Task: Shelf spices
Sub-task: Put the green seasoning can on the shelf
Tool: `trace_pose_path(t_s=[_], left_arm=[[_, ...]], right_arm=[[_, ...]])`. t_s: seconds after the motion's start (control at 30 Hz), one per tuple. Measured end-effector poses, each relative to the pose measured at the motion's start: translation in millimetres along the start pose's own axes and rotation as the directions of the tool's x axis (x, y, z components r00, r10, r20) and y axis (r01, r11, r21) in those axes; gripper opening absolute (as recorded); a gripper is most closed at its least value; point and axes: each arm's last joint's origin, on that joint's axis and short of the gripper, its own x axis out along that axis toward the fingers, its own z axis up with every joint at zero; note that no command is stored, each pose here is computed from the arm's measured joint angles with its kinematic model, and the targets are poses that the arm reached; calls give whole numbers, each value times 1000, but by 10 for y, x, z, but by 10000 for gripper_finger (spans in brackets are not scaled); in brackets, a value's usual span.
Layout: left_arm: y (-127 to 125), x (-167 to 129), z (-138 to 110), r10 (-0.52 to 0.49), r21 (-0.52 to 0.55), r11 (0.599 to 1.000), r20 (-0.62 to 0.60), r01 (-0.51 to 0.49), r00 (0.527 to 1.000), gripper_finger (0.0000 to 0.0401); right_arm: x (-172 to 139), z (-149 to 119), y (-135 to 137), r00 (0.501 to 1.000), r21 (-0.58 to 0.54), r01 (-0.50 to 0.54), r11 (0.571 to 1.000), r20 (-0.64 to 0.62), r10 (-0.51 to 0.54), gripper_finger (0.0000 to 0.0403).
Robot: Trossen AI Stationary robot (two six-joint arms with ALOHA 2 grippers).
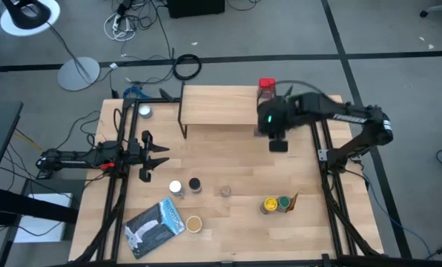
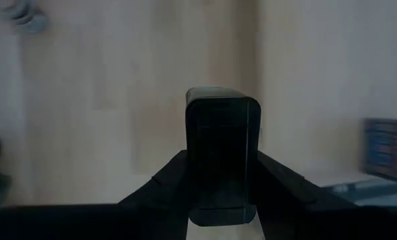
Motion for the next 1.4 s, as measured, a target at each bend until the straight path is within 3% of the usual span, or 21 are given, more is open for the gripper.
trace_pose_path(t_s=[0.27,0.67,1.17,1.4], left_arm=[[0,0,-5,0,0,1000,-5,0,1000,170],[2,-1,-25,5,6,1000,-26,-5,1000,170],[14,-1,-31,48,35,998,-31,-47,998,170],[14,-1,-31,48,34,998,-31,-47,998,170]], right_arm=[[-47,-129,-632,999,-8,33,999,23,-32,130],[414,-368,-1373,997,11,-69,998,-31,69,130],[485,-384,-1529,989,16,-149,989,-1,149,131],[487,-369,-1529,988,22,-151,988,15,151,160]])
